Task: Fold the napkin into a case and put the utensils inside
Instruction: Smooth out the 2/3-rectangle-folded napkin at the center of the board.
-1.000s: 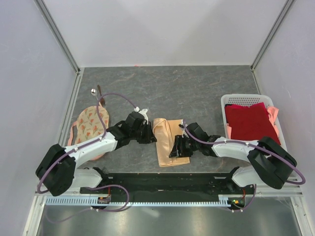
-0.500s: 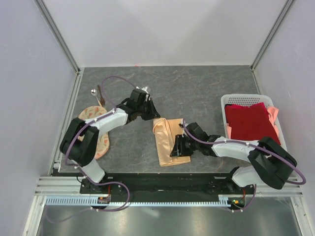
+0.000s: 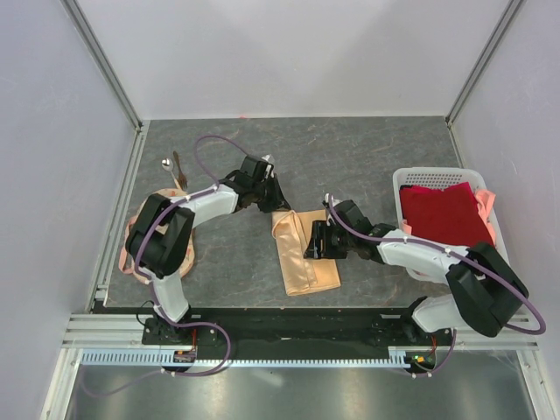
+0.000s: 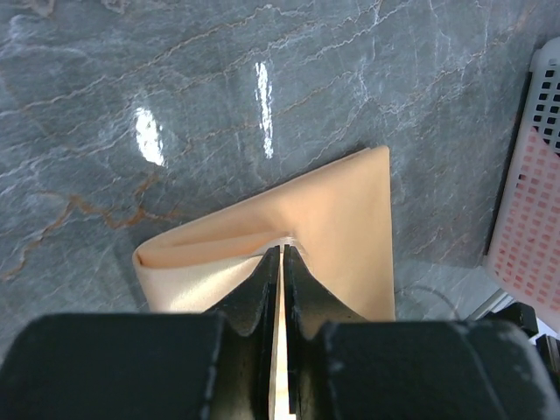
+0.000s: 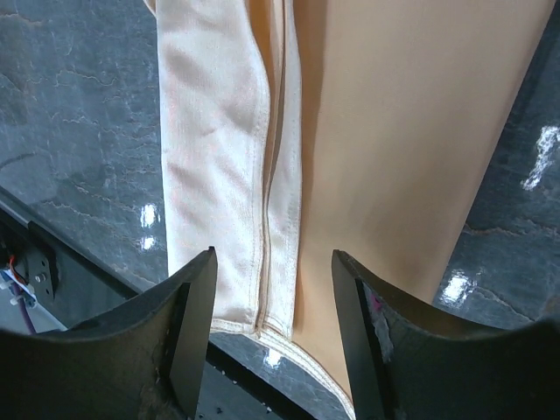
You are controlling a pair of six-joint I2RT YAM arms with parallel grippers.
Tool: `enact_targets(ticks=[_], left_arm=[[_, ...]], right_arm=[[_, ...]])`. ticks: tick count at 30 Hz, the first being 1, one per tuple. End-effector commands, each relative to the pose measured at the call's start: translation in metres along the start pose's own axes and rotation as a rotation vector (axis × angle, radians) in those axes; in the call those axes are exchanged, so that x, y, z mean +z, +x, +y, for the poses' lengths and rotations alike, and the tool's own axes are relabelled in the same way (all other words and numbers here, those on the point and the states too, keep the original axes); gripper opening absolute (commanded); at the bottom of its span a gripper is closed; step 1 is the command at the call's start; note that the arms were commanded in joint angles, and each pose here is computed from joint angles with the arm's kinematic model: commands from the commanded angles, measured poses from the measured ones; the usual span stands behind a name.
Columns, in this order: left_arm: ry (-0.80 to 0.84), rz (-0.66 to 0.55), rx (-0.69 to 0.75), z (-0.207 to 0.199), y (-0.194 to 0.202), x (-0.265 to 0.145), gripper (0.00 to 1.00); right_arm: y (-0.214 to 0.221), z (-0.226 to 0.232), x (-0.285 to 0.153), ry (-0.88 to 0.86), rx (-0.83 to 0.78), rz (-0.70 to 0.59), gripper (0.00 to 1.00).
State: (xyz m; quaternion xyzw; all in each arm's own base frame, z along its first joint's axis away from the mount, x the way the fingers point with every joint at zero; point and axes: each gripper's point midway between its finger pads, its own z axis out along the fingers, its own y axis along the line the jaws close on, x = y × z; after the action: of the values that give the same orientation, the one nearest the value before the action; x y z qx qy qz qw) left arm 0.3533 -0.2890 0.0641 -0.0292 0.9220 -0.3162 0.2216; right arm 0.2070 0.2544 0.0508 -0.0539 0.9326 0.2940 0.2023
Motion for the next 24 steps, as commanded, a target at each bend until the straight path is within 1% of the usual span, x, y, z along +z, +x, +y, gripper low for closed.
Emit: enact_targets(ticks=[1, 8, 12, 13, 16, 19, 21, 22, 23, 24], left_arm=[[0.054, -0.010, -0.023, -0.015, -0.013, 0.009, 0.09], [0.101, 0.020, -0.038, -0.018, -0.009, 0.030, 0.09], [0.089, 0.040, -0.049, -0.008, -0.003, 0.043, 0.09], [0.098, 0.025, -0.044, -0.009, -0.007, 0.046, 0.09], [0.097, 0.030, -0.048, -0.005, -0.003, 0.049, 0.09], [0.106, 0.025, -0.048, -0.007, -0.003, 0.049, 0.09], [0.108, 0.021, -0.048, -0.008, -0.004, 0.047, 0.09], [0.110, 0.018, -0.048, -0.009, -0.004, 0.045, 0.09], [0.112, 0.014, -0.047, -0.011, -0.005, 0.042, 0.09], [0.127, -0.005, -0.037, -0.018, -0.011, 0.034, 0.11]], right_arm=[[-0.018, 0.005, 0.000, 0.003, -0.035, -0.031, 0.62], [-0.032, 0.007, 0.002, -0.005, -0.042, -0.040, 0.63], [-0.041, 0.007, 0.013, 0.004, -0.053, -0.036, 0.62], [-0.050, 0.012, 0.014, -0.005, -0.061, -0.050, 0.62], [-0.067, 0.016, 0.024, -0.006, -0.082, -0.071, 0.59], [-0.083, 0.012, 0.037, 0.000, -0.084, -0.081, 0.54], [-0.090, 0.010, 0.045, -0.005, -0.081, -0.075, 0.44], [-0.092, 0.008, 0.046, -0.010, -0.074, -0.074, 0.38], [-0.094, 0.008, 0.047, -0.012, -0.075, -0.076, 0.36], [-0.096, 0.009, 0.047, -0.015, -0.075, -0.077, 0.34]])
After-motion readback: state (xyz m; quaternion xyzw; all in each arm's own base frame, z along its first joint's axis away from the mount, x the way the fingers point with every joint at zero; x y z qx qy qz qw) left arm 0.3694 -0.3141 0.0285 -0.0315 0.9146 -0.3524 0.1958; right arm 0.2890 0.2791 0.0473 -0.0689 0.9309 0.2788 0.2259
